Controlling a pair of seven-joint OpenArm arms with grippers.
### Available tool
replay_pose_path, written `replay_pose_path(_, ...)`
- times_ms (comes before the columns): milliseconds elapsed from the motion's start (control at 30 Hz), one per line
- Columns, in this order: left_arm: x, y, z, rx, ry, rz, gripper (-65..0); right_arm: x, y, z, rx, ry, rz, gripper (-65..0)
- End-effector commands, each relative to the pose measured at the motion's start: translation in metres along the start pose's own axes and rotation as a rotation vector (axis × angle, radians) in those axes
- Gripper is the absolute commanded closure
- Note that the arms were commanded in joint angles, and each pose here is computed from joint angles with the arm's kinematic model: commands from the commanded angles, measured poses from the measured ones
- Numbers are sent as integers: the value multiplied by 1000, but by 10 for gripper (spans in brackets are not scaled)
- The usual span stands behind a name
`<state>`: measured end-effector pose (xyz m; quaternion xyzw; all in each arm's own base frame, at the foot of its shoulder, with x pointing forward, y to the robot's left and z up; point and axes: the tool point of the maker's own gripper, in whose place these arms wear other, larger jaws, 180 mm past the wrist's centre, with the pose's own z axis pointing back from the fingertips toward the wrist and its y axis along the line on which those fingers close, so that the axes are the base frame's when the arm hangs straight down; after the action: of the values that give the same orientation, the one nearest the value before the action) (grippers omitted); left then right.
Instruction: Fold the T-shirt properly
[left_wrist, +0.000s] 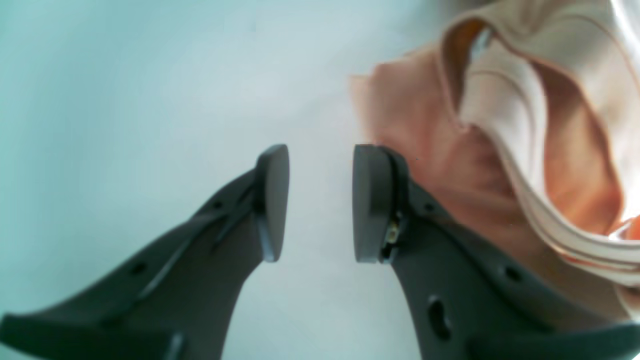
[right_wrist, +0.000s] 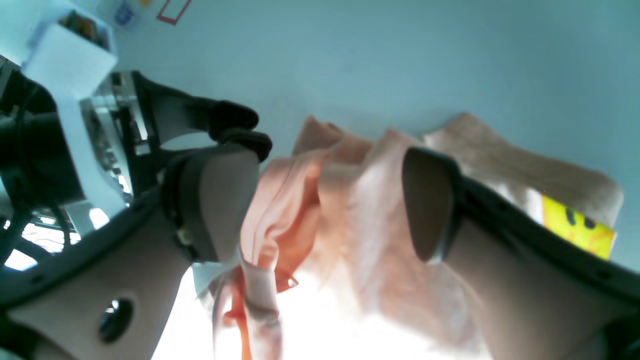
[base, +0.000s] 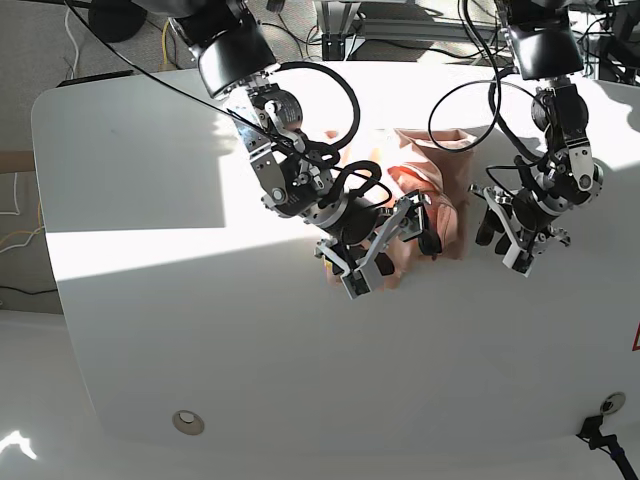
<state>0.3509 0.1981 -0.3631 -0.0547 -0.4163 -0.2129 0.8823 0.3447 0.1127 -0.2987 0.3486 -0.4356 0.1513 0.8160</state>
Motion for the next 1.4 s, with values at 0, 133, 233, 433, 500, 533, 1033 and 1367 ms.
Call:
replay_pose_path(0, 38, 18, 11, 44, -112, -23, -200, 16, -5, 4, -1, -38, 32, -449)
replay_pose_path(133, 59, 44, 32, 124, -166, -49, -200, 2, -32, 15, -52, 3, 65, -424)
replay_pose_path(233, 69, 45, 39, 138, -190, -72, -200, -21, -47, 27, -84, 51, 69, -421)
replay_pose_path(433, 68, 43, 42, 141, -189, -79, -200, -55, -37, 38, -74, 98, 30, -287)
replay_pose_path(500, 67, 43, 42, 141, -187, -81, -200, -65, -18, 33, -35, 110, 9, -278)
replay_pose_path(533, 67, 43, 42, 141, -187, -81, -200, -68, -5, 29, -8, 117, 13, -278)
replay_pose_path(1033, 86, 70, 77, 253, -253, -101, -200, -28, 61, -23, 33, 67, 258, -278)
replay_pose_path(1367, 59, -15, 56, 85, -125, -184, -193, 30, -27, -18, -144, 7, 296, -275)
